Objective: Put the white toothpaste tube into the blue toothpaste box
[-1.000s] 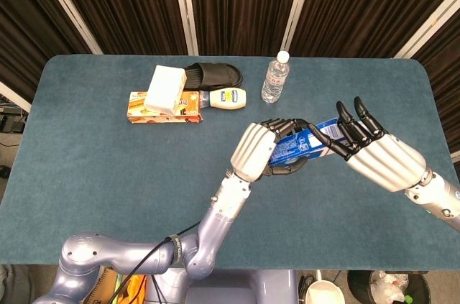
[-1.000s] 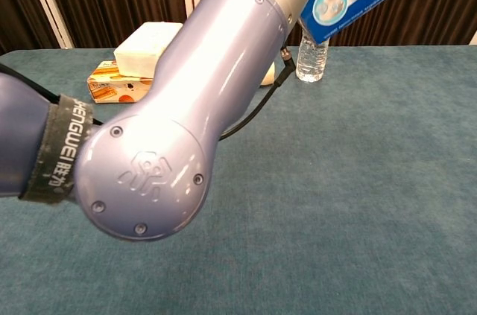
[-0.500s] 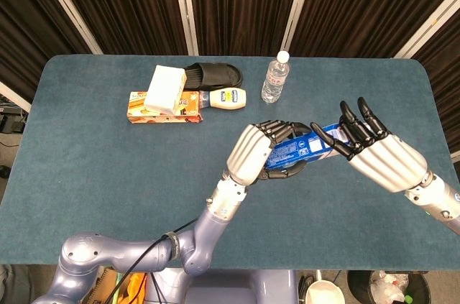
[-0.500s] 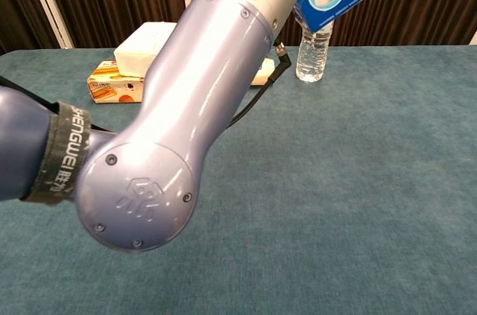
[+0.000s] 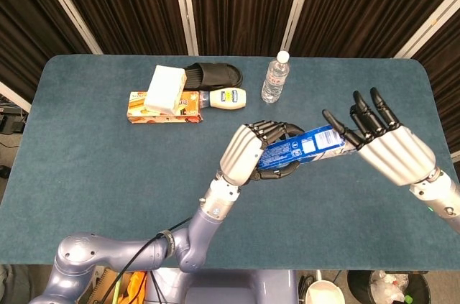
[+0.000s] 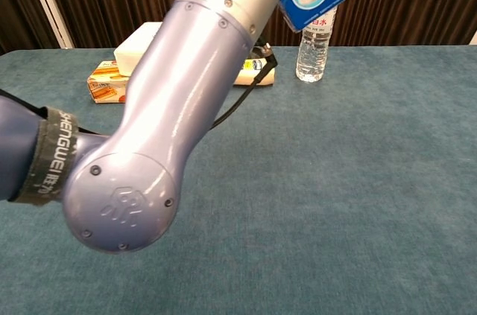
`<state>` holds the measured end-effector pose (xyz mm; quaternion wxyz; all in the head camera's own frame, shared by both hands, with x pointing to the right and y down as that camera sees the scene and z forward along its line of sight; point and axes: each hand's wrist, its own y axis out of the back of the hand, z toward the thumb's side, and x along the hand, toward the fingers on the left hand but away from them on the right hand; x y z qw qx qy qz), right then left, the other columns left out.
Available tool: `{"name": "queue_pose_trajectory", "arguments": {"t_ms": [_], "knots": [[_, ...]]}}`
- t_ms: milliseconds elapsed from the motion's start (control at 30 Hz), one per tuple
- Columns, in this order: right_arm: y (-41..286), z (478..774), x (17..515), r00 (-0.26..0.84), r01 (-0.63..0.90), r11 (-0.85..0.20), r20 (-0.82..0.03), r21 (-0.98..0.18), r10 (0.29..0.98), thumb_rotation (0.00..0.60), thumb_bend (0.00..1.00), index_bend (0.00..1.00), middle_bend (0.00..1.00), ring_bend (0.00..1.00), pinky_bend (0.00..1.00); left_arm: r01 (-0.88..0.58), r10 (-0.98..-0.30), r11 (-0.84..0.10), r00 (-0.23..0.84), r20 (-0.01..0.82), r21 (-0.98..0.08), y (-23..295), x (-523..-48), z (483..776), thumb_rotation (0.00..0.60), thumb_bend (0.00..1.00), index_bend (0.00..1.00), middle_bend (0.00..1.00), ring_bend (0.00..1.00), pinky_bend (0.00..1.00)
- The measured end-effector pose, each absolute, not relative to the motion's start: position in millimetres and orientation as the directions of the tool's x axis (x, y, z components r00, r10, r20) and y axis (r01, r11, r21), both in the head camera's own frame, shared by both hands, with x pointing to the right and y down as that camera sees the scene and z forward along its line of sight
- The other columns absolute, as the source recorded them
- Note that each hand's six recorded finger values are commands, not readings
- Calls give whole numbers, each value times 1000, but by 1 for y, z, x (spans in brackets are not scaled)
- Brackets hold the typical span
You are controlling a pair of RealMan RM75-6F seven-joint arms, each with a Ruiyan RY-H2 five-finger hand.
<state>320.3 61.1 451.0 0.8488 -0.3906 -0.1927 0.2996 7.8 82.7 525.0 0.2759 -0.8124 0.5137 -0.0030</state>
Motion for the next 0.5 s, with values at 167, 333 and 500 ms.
{"name": "queue_pose_trajectory", "arguments": {"t_ms": [167, 333, 500], "knots": [[54, 448, 329, 708, -379, 505, 109, -775, 698, 600, 320, 47, 451, 222, 270, -837, -844, -310, 461, -275, -452, 80, -3, 529, 600, 514, 342, 512, 504, 572], [46, 445, 341, 660, -397, 489, 128, -777, 740, 600, 320, 47, 451, 223, 270, -848, -851, -298, 444, -280, -438, 77, -13, 529, 600, 514, 339, 510, 504, 572], [41, 445, 355, 600, -419, 462, 144, -781, 787, 600, 320, 47, 451, 222, 270, -863, -856, -288, 426, -293, -415, 75, -25, 527, 600, 514, 330, 502, 504, 572]]}}
